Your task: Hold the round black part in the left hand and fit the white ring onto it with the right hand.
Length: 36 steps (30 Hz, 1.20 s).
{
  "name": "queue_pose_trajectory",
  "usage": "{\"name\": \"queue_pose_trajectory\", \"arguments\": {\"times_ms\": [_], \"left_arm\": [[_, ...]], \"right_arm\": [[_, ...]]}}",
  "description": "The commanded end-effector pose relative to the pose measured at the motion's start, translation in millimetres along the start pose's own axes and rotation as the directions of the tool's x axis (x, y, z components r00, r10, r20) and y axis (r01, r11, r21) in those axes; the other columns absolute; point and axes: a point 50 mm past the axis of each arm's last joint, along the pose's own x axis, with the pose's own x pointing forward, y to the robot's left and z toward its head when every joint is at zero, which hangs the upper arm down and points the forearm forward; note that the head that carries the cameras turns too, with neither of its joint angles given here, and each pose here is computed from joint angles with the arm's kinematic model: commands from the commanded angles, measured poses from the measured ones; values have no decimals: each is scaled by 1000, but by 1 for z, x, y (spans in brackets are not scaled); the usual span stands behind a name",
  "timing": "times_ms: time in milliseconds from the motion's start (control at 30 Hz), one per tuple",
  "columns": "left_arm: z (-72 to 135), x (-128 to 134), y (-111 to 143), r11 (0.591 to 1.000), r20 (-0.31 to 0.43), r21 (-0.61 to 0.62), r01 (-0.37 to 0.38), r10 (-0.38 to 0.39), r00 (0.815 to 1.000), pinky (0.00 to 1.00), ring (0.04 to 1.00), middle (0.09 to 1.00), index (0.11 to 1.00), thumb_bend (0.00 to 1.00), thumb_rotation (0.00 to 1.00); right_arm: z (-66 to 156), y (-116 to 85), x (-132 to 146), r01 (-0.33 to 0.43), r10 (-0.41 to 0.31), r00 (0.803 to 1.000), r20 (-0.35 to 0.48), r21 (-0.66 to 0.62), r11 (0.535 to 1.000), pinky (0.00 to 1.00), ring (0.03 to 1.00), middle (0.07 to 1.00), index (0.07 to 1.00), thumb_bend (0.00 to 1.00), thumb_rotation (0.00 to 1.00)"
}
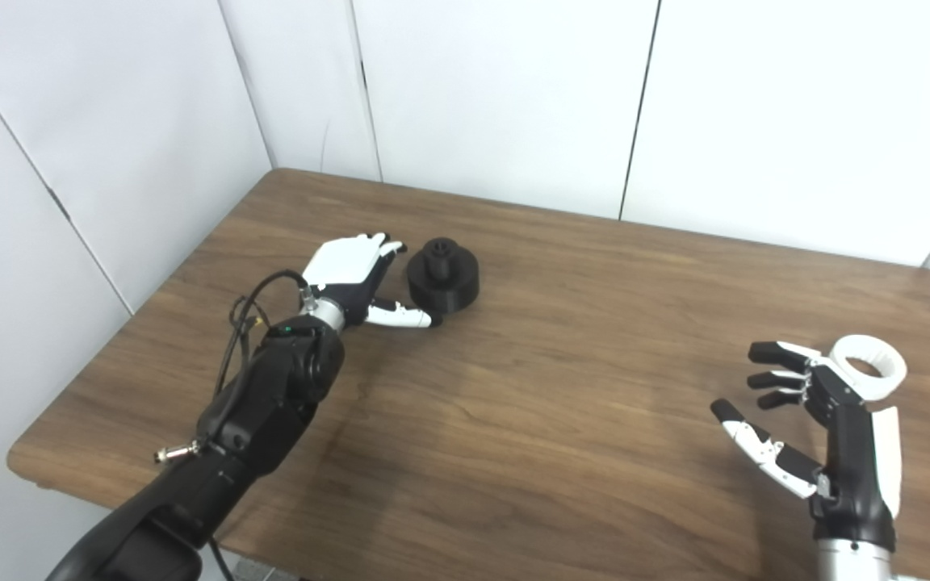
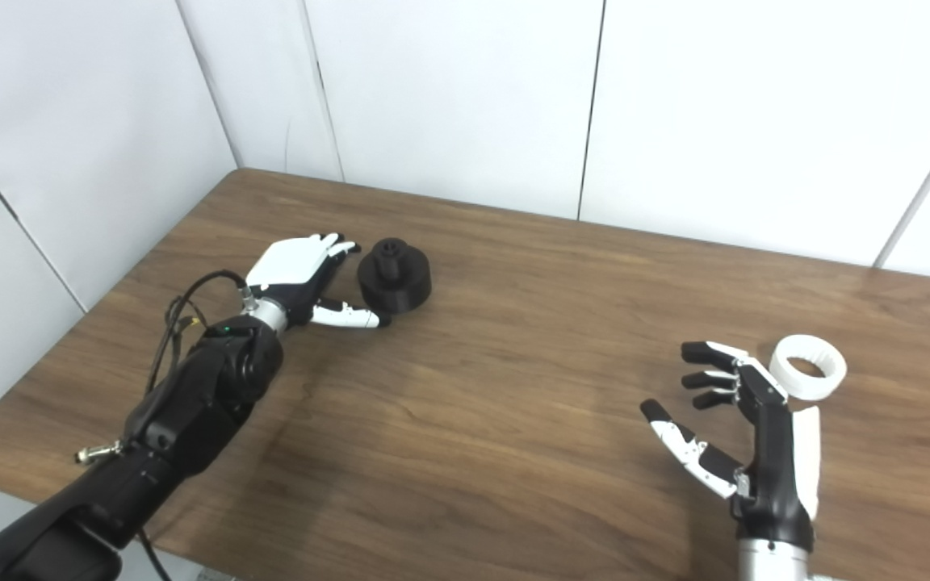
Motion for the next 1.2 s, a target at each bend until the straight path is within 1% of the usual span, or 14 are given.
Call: {"name": "queue_pose_trajectory", "arguments": {"times_ms": [0,200,400,600,633,833,1167], "left_arm": [[8,11,29,994,17,9,-106,106,994,1000,1000,1000,924,1000,715],[12,14,24,995,11,-12,-98,98,995,1000,1000,1000,931,1000,697],[14,15,19,996,12,-15,-93,93,996,1000,1000,1000,931,1000,715],[19,15,16,995,26,-39,-91,92,995,1000,1000,1000,927,1000,699],[20,15,16,995,30,-45,-94,96,995,1000,1000,1000,924,1000,688],[27,15,15,992,46,-64,-105,108,993,1000,1000,1000,926,1000,675],[27,17,13,990,42,-89,-111,115,992,1000,1000,1000,912,1000,669]], "right_arm": [[-20,-3,-27,-12,11,995,-95,-19,1000,444,561,660,651,592,125],[-20,-4,-27,-14,11,995,-95,-28,1000,449,567,664,653,591,133],[-19,-4,-27,-12,9,994,-105,-26,1000,443,565,666,653,590,141],[-17,-4,-28,-16,12,994,-107,-34,999,444,562,667,657,583,138],[-17,-4,-28,-16,12,994,-106,-37,999,447,562,668,658,581,148],[-15,-5,-29,-16,12,995,-100,-40,999,441,560,666,656,575,137],[-15,-5,-29,-16,12,994,-104,-31,999,447,566,668,652,580,128]]}}
